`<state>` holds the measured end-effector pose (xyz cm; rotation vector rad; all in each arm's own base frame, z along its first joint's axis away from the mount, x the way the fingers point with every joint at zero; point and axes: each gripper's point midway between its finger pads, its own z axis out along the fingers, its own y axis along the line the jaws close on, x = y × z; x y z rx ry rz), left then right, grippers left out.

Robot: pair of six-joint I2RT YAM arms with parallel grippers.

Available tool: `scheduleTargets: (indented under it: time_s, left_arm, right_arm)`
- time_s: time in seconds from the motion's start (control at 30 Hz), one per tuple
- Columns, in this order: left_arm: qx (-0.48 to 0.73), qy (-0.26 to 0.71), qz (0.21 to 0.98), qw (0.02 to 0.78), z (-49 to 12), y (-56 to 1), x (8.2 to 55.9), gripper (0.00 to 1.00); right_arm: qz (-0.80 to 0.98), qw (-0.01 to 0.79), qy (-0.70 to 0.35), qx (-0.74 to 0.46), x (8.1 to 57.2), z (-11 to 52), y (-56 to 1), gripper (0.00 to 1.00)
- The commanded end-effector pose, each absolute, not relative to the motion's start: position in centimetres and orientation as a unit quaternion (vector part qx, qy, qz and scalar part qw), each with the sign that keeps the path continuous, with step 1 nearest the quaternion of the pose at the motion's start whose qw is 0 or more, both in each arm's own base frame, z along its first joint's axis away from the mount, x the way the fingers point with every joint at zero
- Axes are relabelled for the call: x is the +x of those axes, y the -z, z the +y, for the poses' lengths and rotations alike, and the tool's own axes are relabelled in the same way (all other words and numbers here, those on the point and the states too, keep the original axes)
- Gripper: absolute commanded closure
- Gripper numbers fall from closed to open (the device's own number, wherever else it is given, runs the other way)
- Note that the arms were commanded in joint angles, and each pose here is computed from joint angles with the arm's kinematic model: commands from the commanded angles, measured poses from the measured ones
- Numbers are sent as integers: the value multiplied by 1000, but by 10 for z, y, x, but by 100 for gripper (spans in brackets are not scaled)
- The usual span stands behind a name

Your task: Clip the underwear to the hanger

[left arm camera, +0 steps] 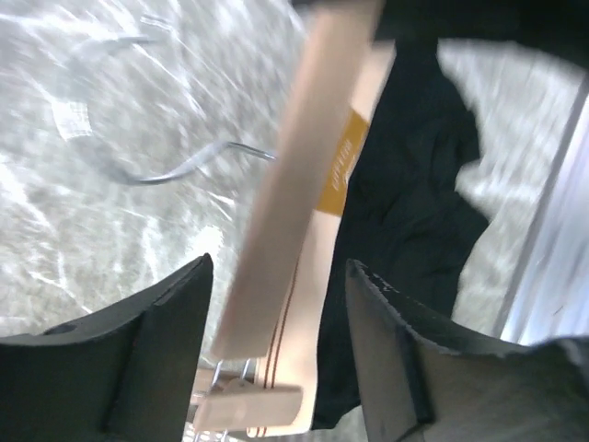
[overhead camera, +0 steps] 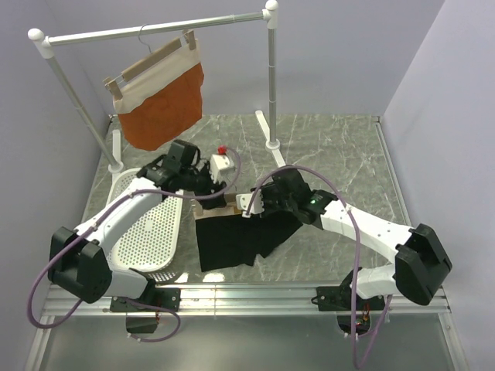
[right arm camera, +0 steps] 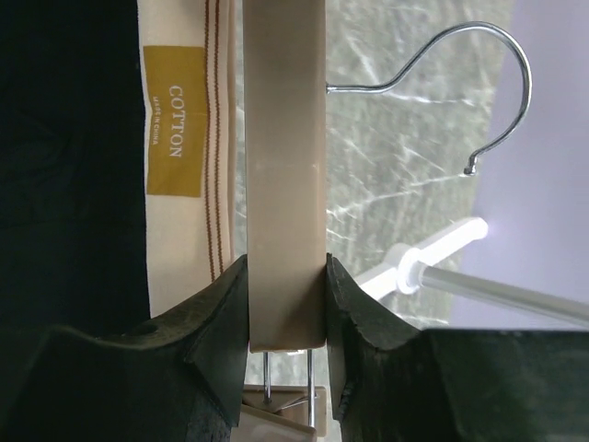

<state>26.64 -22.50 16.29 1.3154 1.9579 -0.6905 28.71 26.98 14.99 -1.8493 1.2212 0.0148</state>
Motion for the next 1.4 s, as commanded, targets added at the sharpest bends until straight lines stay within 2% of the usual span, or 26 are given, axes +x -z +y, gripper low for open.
scheduleTargets:
  time_s: [0.0,0.1,0.27,0.4,0.57,0.73,0.93,1.17,1.3,1.37]
  left_arm:
    - [438,328,736,400,-234,-233,280,33]
    - [391,373,739,403,-224,-260,287,30]
    - [339,390,751,412,-202,-284,294,30]
    - [302,409,752,419,-187,-301,290,30]
    - [282,502,716,393,-181,-334,262,26]
    - [255,493,710,434,-177,-346,252,22]
    - [197,495,738,414,-172,-331,253,23]
    - [198,485,722,451,-169,-350,255,20]
    - [201,485,709,472,-167,-367,253,23]
    - [189,490,705,476,-165,-370,253,28]
  right_arm:
    - [472,524,17,-708,298,271,-194,100]
    - [465,540,15,-701,296,270,-203,100]
    - [454,570,9,-684,291,267,-221,100]
    - [440,606,12,-663,288,262,-246,100]
    - [432,630,21,-645,289,255,-264,100]
    - [425,654,26,-626,289,253,-285,100]
    - [393,689,47,-607,286,249,-313,100]
    - [349,703,56,-617,275,249,-328,100]
    - [347,704,56,-618,274,249,-330,100]
    - [345,705,58,-617,273,248,-330,100]
